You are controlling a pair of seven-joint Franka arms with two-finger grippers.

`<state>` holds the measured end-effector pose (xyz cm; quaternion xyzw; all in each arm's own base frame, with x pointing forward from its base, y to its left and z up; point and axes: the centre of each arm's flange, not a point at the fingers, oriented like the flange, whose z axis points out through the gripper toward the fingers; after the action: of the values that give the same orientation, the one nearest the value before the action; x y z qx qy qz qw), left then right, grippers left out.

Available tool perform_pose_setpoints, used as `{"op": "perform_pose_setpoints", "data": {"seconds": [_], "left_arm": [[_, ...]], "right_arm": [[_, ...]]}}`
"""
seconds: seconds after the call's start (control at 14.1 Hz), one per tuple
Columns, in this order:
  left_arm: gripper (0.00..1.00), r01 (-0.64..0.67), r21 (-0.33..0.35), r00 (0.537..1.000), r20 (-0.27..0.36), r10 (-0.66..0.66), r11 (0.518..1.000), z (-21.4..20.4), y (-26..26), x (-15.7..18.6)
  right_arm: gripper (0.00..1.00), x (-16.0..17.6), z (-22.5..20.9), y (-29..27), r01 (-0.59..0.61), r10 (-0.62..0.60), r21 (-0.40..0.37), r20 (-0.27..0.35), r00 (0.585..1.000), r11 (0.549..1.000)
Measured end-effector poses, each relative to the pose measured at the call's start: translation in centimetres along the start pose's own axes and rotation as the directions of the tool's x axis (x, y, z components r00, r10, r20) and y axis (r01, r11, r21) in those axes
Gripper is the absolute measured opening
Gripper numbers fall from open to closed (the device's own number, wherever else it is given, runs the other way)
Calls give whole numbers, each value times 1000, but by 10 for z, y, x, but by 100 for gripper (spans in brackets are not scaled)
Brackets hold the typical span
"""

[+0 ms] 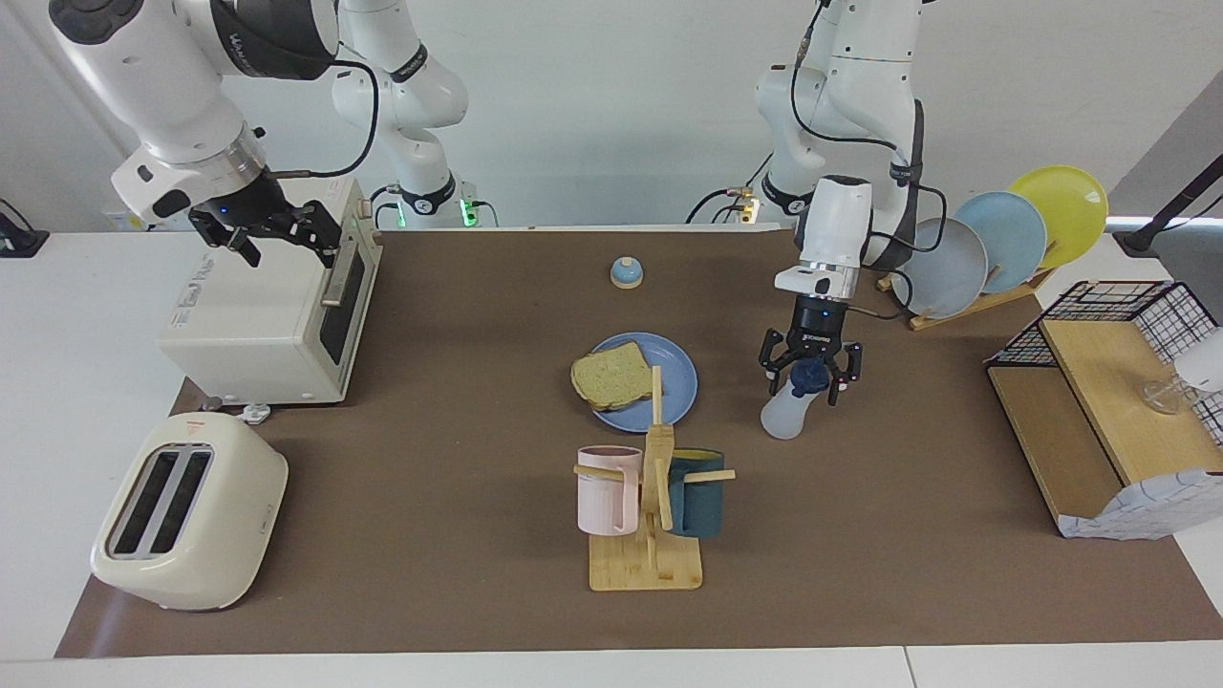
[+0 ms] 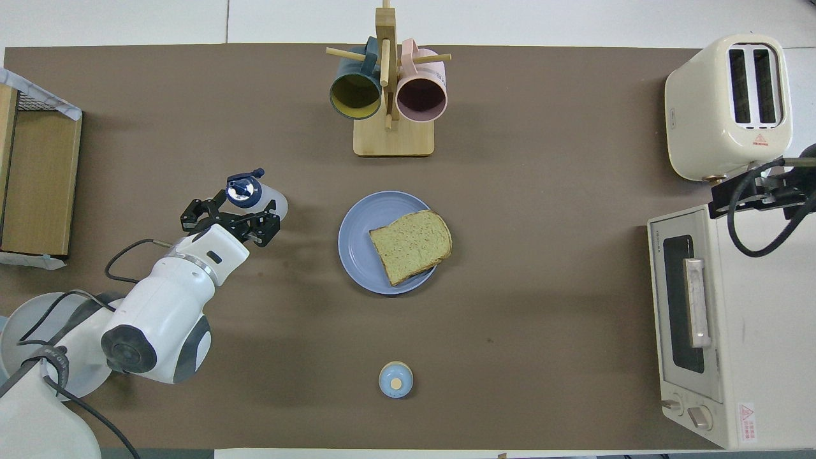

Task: Put bread on plate and add seasoning
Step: 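Lower the bottle onto the table and open the left gripper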

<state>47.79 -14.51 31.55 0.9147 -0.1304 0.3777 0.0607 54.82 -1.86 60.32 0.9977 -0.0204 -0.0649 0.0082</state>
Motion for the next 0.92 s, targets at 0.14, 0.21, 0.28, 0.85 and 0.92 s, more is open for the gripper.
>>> {"op": "perform_pose_setpoints", "data": {"seconds": [0.14, 0.21, 0.28, 0.85, 0.92], "left_arm": [[100, 0, 0, 1000, 6, 0, 1000, 0, 0, -3], [100, 1, -1, 1000, 9, -1, 1000, 0, 0, -6], [100, 2, -2, 1000, 9, -2, 1000, -2, 0, -8], [100, -5, -45, 1000, 2, 5, 999, -48, 10, -33], [100, -14, -58, 1000, 0, 14, 998, -52, 17, -35]], "right_arm": [[100, 0, 0, 0, 0, 0, 0, 0, 1000, 1000], [100, 0, 0, 0, 0, 0, 0, 0, 1000, 1000], [100, 0, 0, 0, 0, 0, 0, 0, 1000, 1000], [100, 0, 0, 0, 0, 0, 0, 0, 1000, 1000], [100, 0, 0, 0, 0, 0, 0, 0, 1000, 1000]]}}
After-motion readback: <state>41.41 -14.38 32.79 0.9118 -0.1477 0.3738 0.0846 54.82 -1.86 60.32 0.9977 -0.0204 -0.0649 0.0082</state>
